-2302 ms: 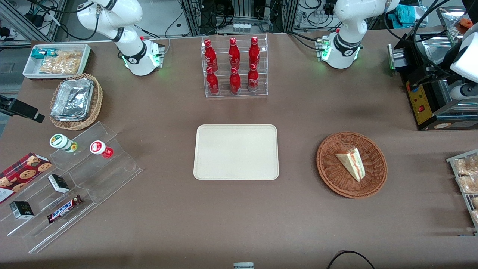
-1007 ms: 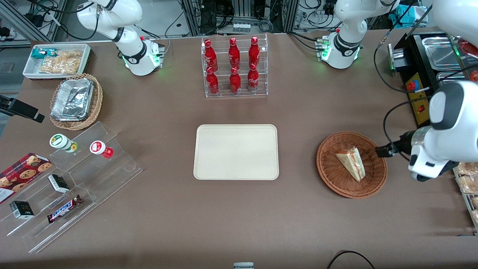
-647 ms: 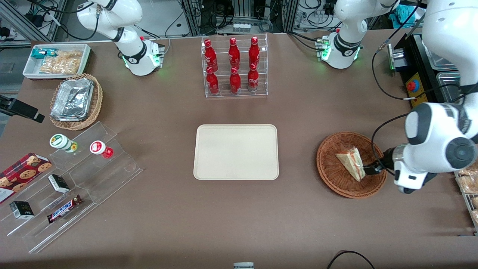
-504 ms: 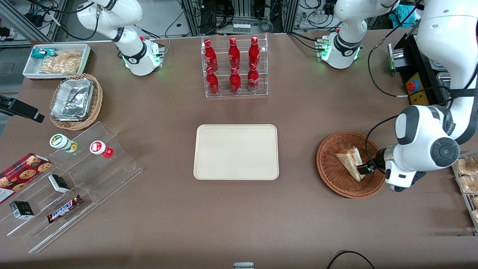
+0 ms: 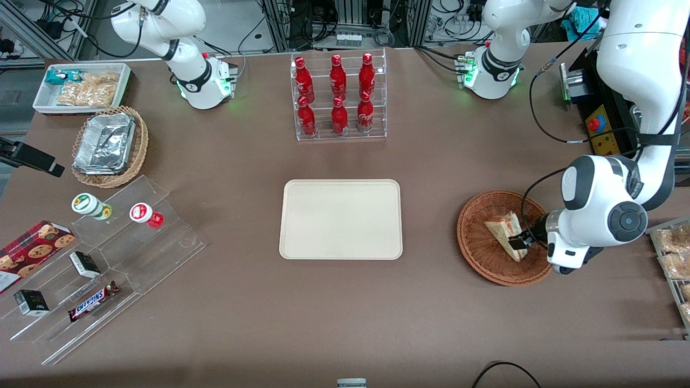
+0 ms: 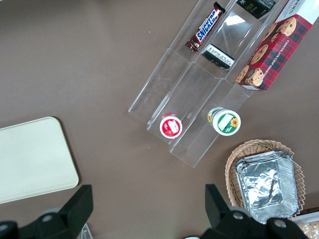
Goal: Place sandwich from basket to tray
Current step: 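Lower the open left gripper around the wrapped sandwich, then close the left gripper on the sandwich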
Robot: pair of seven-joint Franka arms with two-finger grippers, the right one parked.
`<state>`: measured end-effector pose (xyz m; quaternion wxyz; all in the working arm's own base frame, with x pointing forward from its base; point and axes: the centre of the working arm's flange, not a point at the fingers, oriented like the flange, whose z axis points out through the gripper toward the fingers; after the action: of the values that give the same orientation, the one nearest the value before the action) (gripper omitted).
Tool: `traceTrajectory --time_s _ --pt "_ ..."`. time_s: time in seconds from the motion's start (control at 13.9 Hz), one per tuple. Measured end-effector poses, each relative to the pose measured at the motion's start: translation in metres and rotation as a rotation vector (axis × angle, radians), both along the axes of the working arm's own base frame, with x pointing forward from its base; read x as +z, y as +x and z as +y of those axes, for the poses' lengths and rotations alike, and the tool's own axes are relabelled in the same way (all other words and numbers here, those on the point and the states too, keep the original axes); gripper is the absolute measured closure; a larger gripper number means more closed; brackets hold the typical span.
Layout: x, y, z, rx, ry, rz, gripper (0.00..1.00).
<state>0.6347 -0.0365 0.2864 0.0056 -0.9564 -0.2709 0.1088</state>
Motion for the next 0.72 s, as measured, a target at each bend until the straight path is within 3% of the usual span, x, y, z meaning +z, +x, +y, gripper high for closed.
traceTrajectory --time_s 0.72 --pt "-0.044 -0.005 -0.007 -0.001 -0.021 0.013 0.0"
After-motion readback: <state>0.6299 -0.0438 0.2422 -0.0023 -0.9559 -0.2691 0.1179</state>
